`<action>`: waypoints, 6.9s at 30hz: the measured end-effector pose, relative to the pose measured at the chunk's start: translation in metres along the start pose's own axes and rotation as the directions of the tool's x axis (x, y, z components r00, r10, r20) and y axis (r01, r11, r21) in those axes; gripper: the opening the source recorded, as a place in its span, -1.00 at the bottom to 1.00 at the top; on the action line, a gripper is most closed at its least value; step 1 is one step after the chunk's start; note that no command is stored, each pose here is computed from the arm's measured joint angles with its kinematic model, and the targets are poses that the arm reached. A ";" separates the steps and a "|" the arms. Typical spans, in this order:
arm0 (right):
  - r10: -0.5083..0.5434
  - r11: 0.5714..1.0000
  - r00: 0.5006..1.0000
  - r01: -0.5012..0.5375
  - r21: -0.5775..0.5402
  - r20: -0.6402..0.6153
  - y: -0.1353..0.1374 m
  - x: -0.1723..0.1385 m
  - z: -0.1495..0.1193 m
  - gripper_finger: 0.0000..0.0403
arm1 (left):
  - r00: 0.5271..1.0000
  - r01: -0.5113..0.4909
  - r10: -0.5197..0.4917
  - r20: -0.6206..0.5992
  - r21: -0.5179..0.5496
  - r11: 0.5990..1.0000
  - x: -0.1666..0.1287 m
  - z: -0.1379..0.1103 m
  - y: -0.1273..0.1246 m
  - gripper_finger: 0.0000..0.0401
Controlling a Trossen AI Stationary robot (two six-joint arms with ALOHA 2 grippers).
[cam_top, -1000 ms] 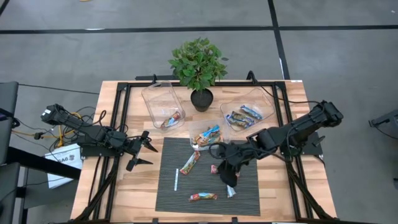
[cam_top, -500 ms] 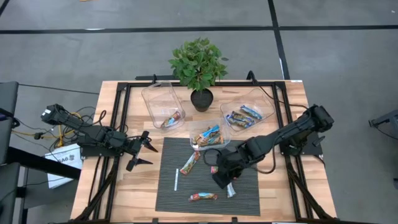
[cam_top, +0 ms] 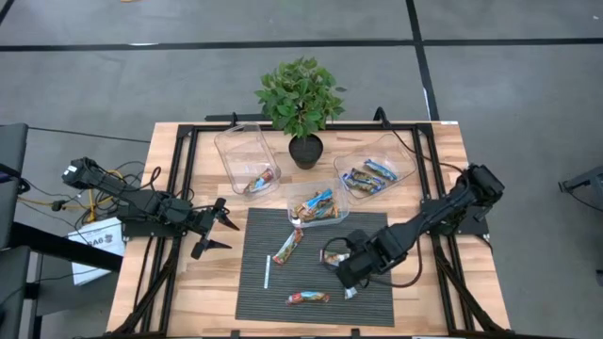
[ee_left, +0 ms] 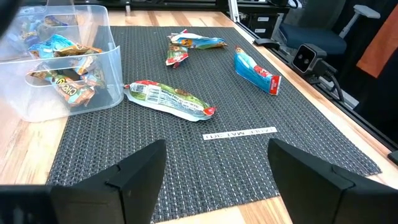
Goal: Pick and place Granola Bars by type
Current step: Put the orange granola bar into the middle transparent bin
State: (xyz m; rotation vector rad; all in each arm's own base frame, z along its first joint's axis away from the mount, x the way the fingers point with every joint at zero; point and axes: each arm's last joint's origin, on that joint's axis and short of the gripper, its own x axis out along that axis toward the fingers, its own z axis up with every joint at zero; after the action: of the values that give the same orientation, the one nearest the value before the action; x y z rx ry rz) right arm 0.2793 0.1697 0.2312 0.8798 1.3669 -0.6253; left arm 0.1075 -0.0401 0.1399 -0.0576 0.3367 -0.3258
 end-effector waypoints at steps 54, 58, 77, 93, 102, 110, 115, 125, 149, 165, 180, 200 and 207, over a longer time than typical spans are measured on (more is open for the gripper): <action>-0.031 0.999 0.999 0.032 0.023 -0.032 0.020 0.086 0.015 -0.53 | 1.000 0.000 0.000 0.000 0.000 1.000 0.000 0.000 0.000 0.37; -0.015 1.000 0.999 0.016 0.024 -0.044 0.020 0.087 0.015 -0.59 | 1.000 0.000 0.000 0.000 0.000 1.000 0.000 0.000 0.000 0.37; 0.007 1.000 0.998 -0.008 -0.018 -0.066 0.022 0.087 0.019 -0.92 | 1.000 0.000 0.000 0.000 0.000 1.000 0.000 0.000 0.000 0.37; 0.148 0.987 0.987 -0.151 -0.052 -0.057 0.031 0.071 0.027 -0.94 | 1.000 0.000 0.000 0.000 0.000 1.000 0.000 0.000 0.000 0.37; 0.253 0.963 0.967 -0.254 -0.093 -0.020 0.030 0.039 0.035 -0.94 | 1.000 0.000 0.000 0.000 0.000 1.000 0.000 0.000 0.000 0.37; 0.366 0.922 0.930 -0.360 -0.144 0.020 0.024 0.002 0.049 -0.93 | 1.000 0.000 0.000 0.000 0.000 1.000 0.000 0.000 0.000 0.37; 0.429 0.891 0.902 -0.413 -0.187 0.053 0.017 -0.022 0.059 -0.94 | 1.000 0.000 0.000 0.000 0.000 1.000 0.000 0.000 0.000 0.37; 0.535 0.831 0.833 -0.488 -0.267 0.142 -0.003 -0.068 0.078 -0.94 | 1.000 0.001 -0.001 0.000 0.000 1.000 0.000 0.000 0.000 0.37; 0.566 0.596 0.792 -0.200 -0.778 0.230 -0.029 -0.098 0.103 -0.94 | 1.000 0.001 -0.001 -0.001 0.000 1.000 0.000 0.000 0.000 0.37; 0.505 0.082 0.792 0.352 -0.933 0.343 -0.032 -0.097 0.106 -0.92 | 1.000 0.000 0.000 -0.001 0.000 1.000 0.000 0.000 0.000 0.37; 0.434 0.022 0.831 0.377 -0.926 0.349 -0.038 -0.094 0.105 -0.93 | 1.000 0.001 -0.001 -0.001 0.000 1.000 0.000 0.000 0.000 0.37; 0.175 -0.056 0.939 0.310 -0.949 0.297 -0.024 -0.006 0.156 -0.93 | 1.000 -0.001 0.001 0.000 0.000 1.000 0.000 0.000 0.000 0.37; 0.129 -0.045 0.948 0.299 -0.953 0.291 -0.024 0.021 0.176 -0.92 | 1.000 0.000 0.000 0.000 0.000 1.000 0.000 0.000 0.000 0.37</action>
State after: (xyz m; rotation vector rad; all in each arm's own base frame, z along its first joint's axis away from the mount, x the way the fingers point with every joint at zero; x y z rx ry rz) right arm 0.3605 0.0133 0.2031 -0.6076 1.1462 0.3217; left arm 0.1075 -0.0401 0.1400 -0.0575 0.3367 -0.3258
